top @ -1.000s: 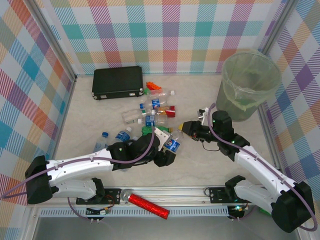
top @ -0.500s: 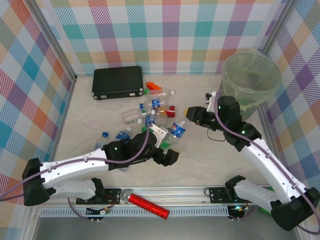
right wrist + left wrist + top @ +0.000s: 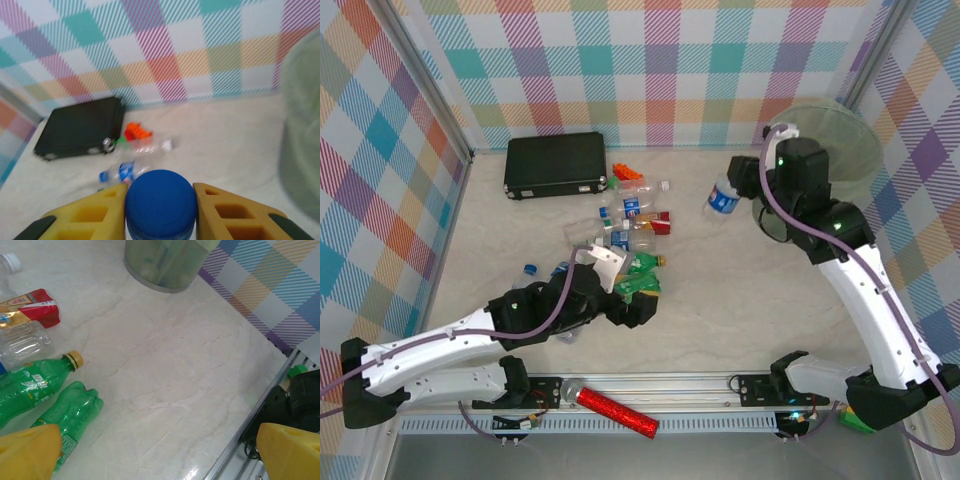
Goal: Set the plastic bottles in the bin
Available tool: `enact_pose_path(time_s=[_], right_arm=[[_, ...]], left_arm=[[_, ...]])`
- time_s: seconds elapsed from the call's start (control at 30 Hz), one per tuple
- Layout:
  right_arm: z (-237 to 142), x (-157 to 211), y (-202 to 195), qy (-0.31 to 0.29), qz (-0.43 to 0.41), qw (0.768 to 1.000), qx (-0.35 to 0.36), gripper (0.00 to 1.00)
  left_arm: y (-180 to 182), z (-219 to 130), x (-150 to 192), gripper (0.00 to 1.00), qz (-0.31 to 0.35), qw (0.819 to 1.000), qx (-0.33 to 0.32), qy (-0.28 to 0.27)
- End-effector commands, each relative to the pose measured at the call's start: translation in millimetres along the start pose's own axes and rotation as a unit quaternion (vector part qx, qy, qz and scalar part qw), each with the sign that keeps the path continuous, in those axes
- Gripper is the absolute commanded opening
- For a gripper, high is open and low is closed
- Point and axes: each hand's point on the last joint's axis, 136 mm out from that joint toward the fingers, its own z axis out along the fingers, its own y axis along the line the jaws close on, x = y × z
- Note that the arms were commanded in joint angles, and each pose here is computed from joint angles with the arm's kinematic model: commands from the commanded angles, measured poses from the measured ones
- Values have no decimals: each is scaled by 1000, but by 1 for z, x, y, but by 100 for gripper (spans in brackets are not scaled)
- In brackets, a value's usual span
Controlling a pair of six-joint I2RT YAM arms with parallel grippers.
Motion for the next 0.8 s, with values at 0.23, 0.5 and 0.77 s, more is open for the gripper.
enact_pose_path(time_s=[0.23,0.5,0.77], right_arm=[[-7,-94,-65,-121,-58,978,162,35],[3,-134,-105,-149,-41,963,219,36],[36,-132,-146,-126,-36,954,268,34]], left_arm=[[16,-15,16,100,-17,1000,-12,-10],[24,-29,21,100,-23,999,-14,-19],[31,-39,26,100,-31,999,-17,-19]])
